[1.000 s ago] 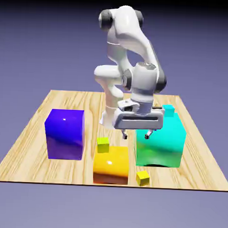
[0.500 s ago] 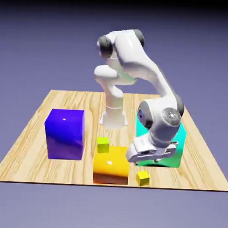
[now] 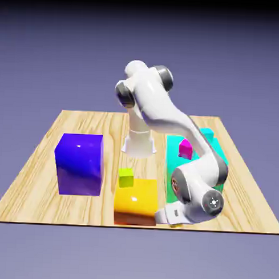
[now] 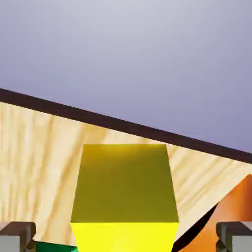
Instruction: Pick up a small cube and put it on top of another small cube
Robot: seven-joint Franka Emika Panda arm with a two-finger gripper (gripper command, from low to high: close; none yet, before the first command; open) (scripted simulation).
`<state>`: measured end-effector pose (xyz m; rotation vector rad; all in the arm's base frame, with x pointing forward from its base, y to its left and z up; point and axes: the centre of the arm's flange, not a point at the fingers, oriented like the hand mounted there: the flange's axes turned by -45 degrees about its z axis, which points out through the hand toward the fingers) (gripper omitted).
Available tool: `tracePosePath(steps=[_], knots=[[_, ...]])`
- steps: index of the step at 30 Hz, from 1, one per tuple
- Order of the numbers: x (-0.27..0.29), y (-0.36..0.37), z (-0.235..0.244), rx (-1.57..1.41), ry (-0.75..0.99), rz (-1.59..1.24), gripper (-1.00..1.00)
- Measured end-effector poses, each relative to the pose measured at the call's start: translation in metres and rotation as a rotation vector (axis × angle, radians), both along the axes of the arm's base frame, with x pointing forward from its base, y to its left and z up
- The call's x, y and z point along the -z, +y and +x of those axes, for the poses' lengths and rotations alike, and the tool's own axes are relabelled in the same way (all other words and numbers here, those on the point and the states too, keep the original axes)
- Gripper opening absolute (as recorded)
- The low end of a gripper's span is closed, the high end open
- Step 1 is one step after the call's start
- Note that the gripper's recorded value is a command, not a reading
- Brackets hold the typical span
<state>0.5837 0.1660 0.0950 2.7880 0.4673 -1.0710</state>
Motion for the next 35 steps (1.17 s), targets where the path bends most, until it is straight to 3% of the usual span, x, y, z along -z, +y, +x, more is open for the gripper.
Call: tracePosePath(steps=[2,7,13,26,32,33,35], knots=[[0.0,0.0,0.0,0.0,0.0,0.0,-1.0],[-0.063,0.012,0.035,-0.035,-0.012,0.007,-1.0],[-0.129,-0.033,0.033,-0.229,-0.036,-0.042,-1.0],[-0.219,-0.188,-0.054,0.083,-0.003,-0.005,-1.0],[-0.167,-0.199,-0.088,0.145,0.0,0.001,-1.0],[-0.159,-0.2,-0.093,0.145,0.0,0.002,1.0],[-0.159,-0.2,-0.093,0.144,0.0,0.0,1.0]])
